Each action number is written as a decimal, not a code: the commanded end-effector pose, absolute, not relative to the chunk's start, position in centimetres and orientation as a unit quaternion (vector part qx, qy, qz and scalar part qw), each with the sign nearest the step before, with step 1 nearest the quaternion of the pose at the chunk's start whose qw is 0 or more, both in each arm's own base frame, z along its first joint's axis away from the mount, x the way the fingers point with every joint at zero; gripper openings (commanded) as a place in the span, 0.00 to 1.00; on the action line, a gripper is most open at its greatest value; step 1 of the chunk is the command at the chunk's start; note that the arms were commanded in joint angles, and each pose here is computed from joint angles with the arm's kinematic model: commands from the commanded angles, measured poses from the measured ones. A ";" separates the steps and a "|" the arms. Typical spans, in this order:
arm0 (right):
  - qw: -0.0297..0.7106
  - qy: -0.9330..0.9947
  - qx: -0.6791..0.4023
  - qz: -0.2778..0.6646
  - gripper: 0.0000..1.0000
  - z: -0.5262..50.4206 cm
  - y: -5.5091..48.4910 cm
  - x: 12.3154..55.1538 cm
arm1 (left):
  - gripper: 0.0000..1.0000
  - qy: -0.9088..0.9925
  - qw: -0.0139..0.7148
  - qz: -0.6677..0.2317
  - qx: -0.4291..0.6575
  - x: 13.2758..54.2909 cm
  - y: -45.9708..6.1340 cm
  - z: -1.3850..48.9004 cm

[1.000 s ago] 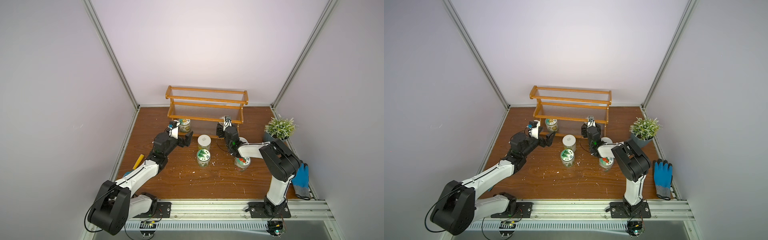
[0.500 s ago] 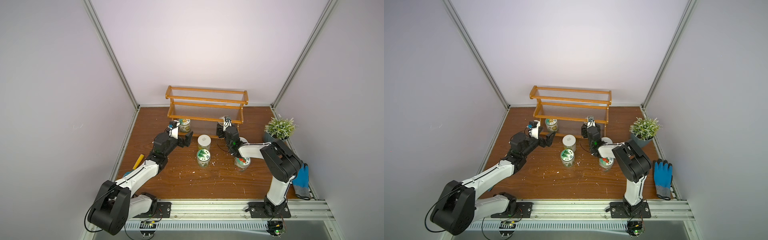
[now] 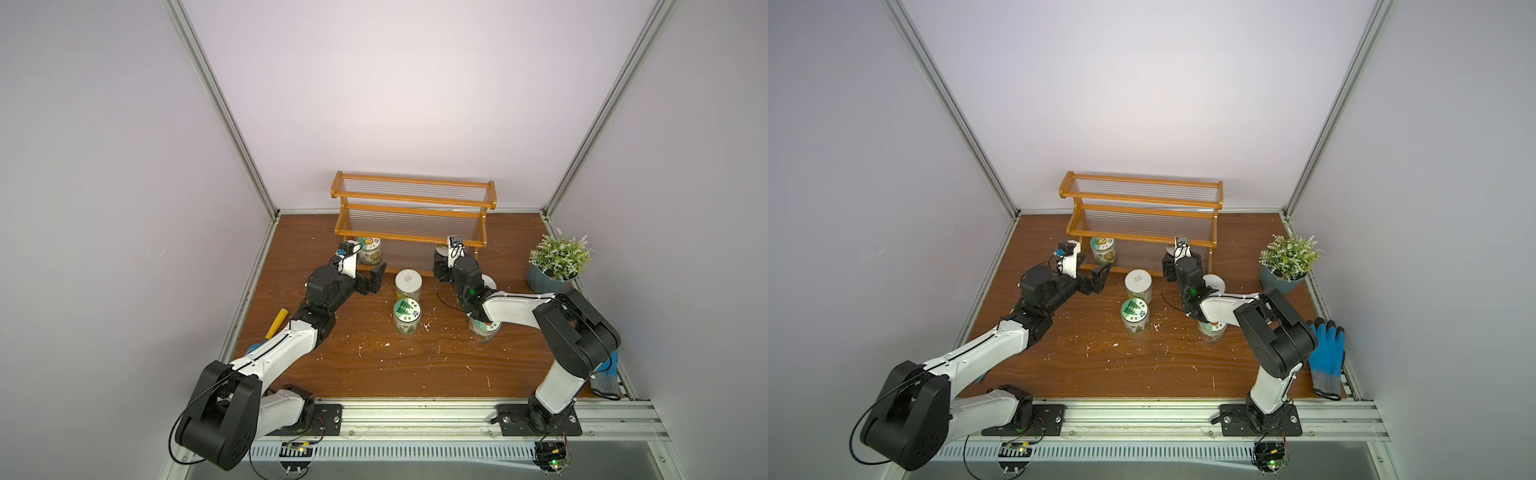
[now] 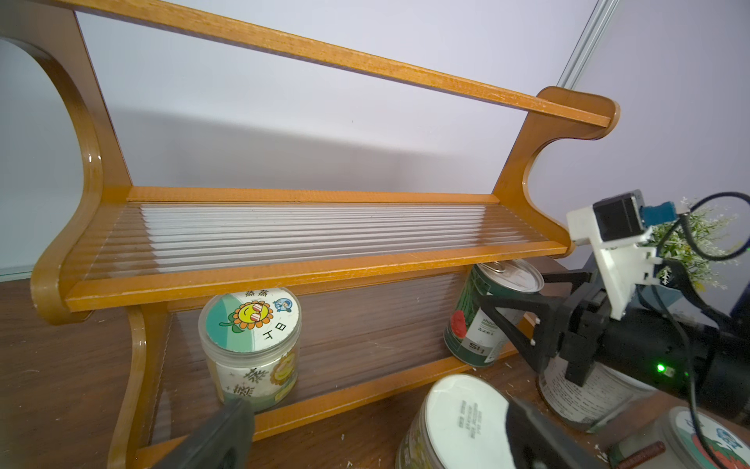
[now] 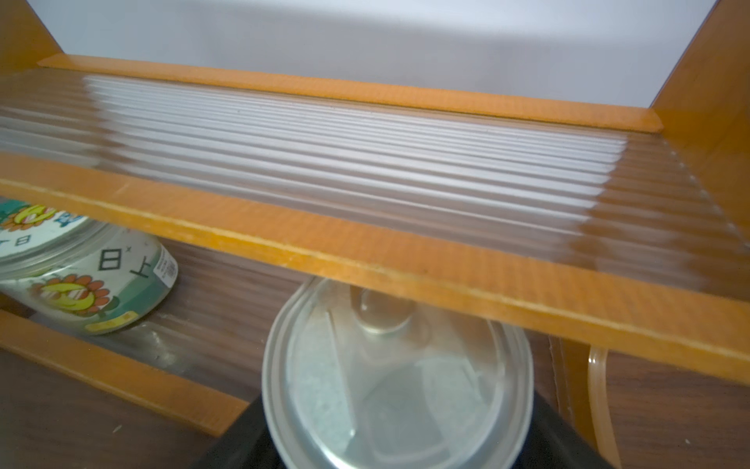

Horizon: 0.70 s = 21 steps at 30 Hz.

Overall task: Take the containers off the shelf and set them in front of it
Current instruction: 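Pick up a container from the shelf.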

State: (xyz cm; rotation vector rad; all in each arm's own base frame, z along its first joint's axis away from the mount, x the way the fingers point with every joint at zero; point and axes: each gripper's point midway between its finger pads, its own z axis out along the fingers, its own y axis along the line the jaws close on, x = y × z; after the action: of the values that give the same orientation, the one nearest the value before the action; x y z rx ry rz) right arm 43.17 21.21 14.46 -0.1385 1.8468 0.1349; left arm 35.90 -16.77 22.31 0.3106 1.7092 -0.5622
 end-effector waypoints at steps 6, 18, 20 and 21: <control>0.618 0.779 -0.061 0.087 0.54 17.2 22.2 41.6 | 1.00 0.727 0.625 -0.249 0.134 35.8 -16.5 23.5; 0.616 0.777 -0.063 0.114 0.52 18.8 21.9 36.9 | 1.00 0.725 0.626 -0.255 0.134 35.6 -16.6 23.7; 0.616 0.775 -0.069 0.124 0.52 19.2 22.0 35.7 | 1.00 0.725 0.625 -0.257 0.134 35.5 -16.6 23.7; 0.615 0.775 -0.072 0.127 0.52 19.3 22.0 35.1 | 1.00 0.724 0.625 -0.259 0.135 35.5 -16.7 23.8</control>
State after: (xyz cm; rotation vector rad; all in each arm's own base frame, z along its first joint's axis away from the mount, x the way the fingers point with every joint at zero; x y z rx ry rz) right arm 36.14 21.91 17.25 -0.1970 1.8294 0.2425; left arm 35.67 -16.86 22.80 0.3141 1.6960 -0.5740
